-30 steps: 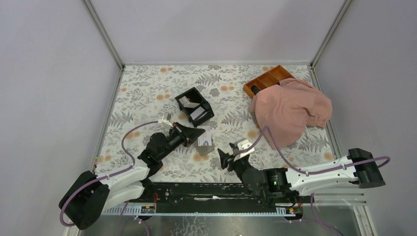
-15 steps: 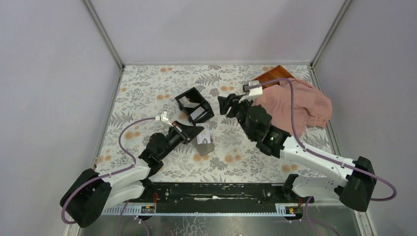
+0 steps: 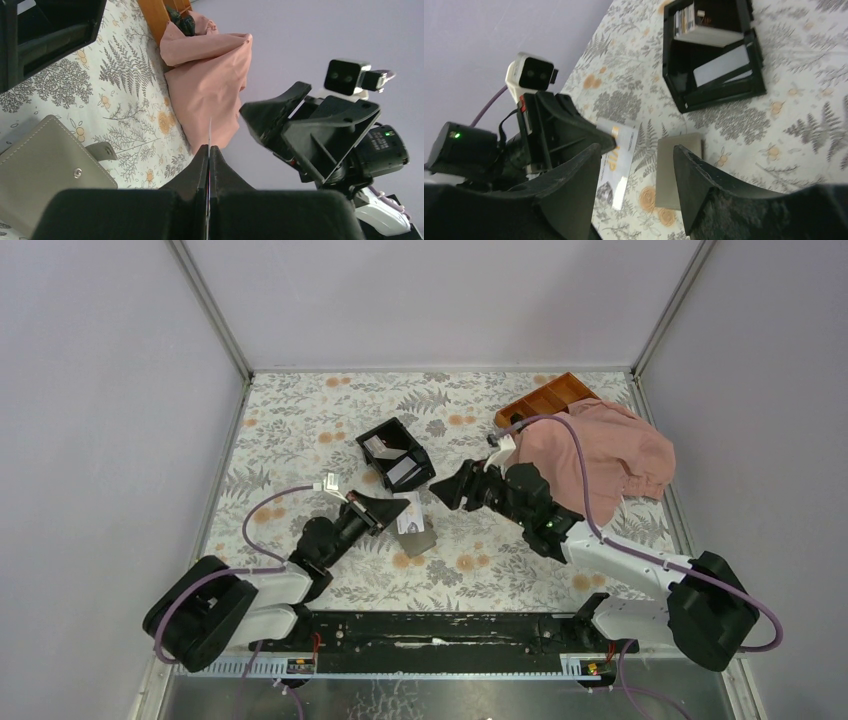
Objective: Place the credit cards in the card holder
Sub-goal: Pick up the credit card from the storage box.
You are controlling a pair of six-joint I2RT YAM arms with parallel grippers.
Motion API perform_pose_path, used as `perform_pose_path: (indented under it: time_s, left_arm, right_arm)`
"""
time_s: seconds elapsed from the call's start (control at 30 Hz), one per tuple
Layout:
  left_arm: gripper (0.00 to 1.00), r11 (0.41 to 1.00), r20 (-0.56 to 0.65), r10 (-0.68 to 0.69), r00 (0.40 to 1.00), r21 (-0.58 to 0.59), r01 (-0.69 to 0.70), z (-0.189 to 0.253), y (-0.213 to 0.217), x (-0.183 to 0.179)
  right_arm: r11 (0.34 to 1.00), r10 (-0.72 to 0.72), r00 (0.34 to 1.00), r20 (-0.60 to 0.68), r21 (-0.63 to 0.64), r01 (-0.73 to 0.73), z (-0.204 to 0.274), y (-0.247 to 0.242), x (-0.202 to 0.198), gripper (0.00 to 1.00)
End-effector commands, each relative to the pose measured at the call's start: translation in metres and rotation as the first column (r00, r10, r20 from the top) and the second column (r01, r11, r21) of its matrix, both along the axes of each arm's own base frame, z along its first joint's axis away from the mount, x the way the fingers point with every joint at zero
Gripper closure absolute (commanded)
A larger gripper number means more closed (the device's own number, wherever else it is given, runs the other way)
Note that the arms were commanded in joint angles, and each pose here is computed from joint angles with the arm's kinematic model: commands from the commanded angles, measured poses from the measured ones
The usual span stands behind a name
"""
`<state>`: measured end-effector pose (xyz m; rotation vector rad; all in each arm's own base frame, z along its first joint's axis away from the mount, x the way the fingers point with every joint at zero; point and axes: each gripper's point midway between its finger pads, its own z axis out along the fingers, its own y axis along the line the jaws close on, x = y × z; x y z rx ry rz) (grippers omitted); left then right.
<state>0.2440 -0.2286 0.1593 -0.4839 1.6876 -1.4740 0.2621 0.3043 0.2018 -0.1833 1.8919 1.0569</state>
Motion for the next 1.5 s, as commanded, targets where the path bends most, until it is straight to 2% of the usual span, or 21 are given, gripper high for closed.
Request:
perform_pose_path:
  time_s: [0.0,0.17,0.57,1.1,1.2,1.47]
  left_arm:
    - [1.00,0.992,0.103,-0.021,0.994,-0.119,0.033,0.032,0.003,-0.004]
    - [1.00,0.990,0.104,-0.037,0.994,-0.129,0.050,0.032,0.001,-0.003]
    - [1.00,0.986,0.076,-0.061,0.995,-0.150,0.072,0.024,-0.006,0.000]
    - [1.00,0.982,0.068,-0.076,0.995,-0.171,0.087,0.022,-0.011,0.004]
    - [1.00,0.982,0.063,-0.077,0.995,-0.167,0.087,0.020,-0.011,0.004]
    - [1.00,0.982,0.046,-0.089,0.995,-0.163,0.096,0.015,-0.015,0.007]
  right_arm:
    - [0.978,0.113,0.994,-0.007,0.176,-0.110,0.020,0.012,-0.019,0.38]
    - [0.967,0.142,0.987,-0.071,0.222,-0.123,-0.004,0.013,-0.027,0.39]
    - [0.927,0.226,0.968,-0.108,0.329,-0.179,-0.014,0.025,-0.038,0.43]
    - [0.905,0.270,0.950,-0.158,0.378,-0.195,-0.034,0.032,-0.042,0.48]
    - [0.893,0.292,0.943,-0.160,0.398,-0.210,-0.033,0.036,-0.043,0.52]
    - [0.852,0.368,0.910,-0.190,0.461,-0.248,-0.034,0.045,-0.049,0.72]
